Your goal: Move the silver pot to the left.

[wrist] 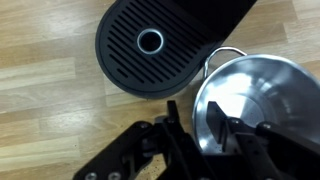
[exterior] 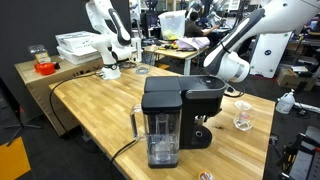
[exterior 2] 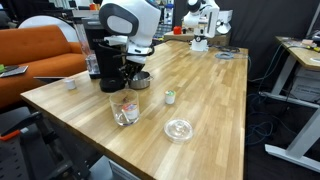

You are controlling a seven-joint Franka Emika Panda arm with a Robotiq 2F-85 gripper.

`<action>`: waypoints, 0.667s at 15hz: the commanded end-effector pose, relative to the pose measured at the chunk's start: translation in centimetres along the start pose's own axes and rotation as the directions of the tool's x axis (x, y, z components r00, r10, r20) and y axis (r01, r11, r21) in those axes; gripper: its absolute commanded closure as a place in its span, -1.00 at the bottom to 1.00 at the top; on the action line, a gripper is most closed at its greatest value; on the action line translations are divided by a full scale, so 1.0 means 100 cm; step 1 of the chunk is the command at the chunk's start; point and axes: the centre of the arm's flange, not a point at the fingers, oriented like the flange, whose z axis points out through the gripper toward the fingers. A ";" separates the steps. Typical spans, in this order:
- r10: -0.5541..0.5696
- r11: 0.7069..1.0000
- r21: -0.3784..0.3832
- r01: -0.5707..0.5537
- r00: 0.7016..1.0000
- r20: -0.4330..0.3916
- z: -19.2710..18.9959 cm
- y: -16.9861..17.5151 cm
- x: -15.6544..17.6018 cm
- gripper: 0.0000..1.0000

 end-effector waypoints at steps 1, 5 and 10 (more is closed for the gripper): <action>-0.004 1.000 0.001 0.004 1.000 0.000 -0.002 -0.001 0.001 -0.26; -0.022 0.999 0.035 0.023 0.999 -0.026 -0.026 -0.010 0.010 -0.78; -0.056 0.991 0.118 0.061 0.998 -0.039 -0.072 -0.030 0.010 -1.00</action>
